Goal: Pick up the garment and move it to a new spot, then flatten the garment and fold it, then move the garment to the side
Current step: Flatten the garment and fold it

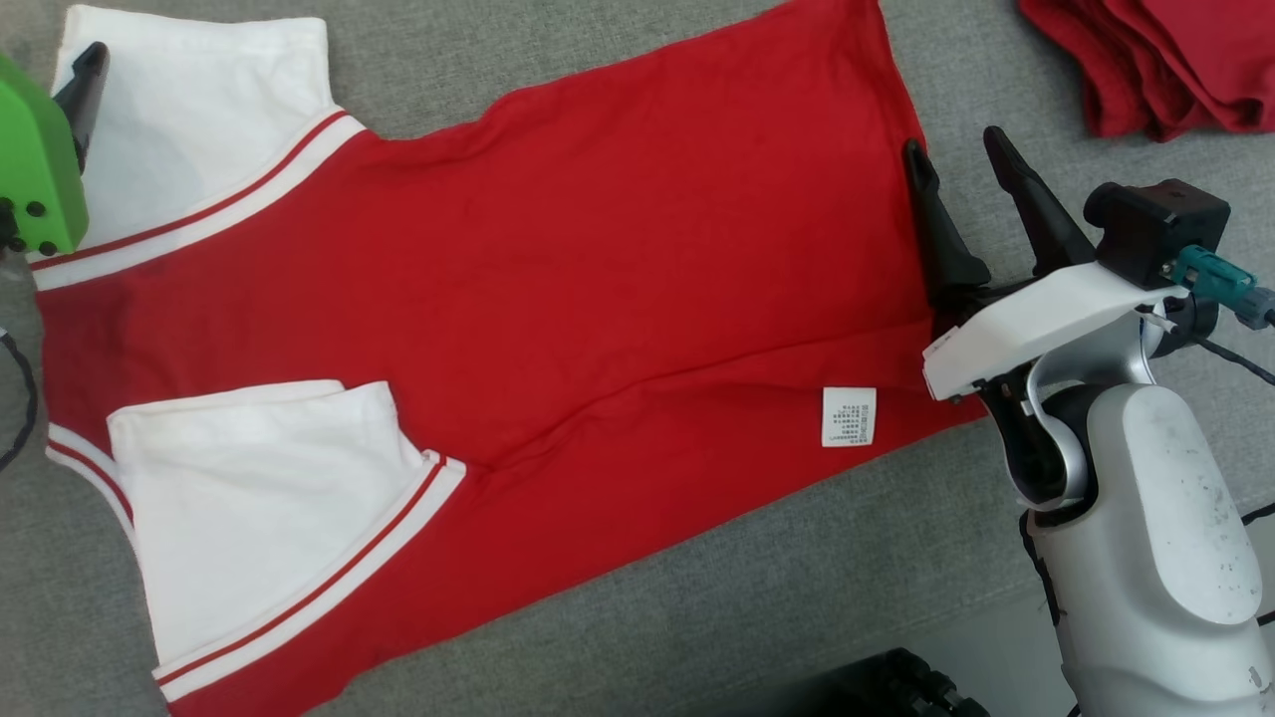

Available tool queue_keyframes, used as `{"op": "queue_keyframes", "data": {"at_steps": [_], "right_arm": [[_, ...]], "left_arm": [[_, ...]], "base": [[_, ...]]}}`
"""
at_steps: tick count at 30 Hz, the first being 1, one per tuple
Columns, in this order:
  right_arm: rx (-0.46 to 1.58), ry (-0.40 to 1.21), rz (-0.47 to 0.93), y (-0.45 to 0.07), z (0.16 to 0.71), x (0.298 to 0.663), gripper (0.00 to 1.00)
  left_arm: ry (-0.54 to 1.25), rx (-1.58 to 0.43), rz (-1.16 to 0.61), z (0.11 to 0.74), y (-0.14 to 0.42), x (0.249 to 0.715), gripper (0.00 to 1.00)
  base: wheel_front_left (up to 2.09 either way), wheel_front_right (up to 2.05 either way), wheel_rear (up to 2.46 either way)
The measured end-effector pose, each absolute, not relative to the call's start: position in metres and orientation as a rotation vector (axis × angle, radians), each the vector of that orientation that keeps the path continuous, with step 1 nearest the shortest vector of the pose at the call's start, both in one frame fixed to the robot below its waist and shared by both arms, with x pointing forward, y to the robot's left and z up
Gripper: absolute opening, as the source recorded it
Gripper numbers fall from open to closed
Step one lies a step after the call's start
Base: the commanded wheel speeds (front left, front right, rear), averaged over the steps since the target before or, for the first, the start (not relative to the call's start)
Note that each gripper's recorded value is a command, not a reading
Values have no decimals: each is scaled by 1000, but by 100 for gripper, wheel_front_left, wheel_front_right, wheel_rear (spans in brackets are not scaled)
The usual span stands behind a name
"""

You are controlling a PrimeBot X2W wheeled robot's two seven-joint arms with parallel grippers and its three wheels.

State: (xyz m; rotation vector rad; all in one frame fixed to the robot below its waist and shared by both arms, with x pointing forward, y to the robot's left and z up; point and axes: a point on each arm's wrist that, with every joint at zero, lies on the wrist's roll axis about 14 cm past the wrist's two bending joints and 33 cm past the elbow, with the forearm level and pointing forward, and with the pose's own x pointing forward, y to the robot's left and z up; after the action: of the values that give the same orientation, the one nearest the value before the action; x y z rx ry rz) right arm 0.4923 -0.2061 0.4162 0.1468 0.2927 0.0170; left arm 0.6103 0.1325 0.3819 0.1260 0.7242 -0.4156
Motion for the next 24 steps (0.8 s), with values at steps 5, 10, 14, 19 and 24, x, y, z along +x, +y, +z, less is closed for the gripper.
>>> {"op": "queue_keyframes", "data": {"at_steps": [5,10,14,19,24], "right_arm": [[140,314,-2,-213,406,491,100],[137,311,5,-212,406,493,100],[122,300,9,-213,411,498,100],[55,290,33,-214,423,515,100],[-54,328,86,-211,431,540,100]], "left_arm": [[755,116,-437,365,128,611,100],[759,115,-444,361,127,613,100],[769,105,-458,359,121,613,0],[741,101,-469,366,115,612,0],[664,82,-469,387,114,612,0]], "base": [[0,0,0],[0,0,0],[0,0,0],[0,0,0],[0,0,0]]}}
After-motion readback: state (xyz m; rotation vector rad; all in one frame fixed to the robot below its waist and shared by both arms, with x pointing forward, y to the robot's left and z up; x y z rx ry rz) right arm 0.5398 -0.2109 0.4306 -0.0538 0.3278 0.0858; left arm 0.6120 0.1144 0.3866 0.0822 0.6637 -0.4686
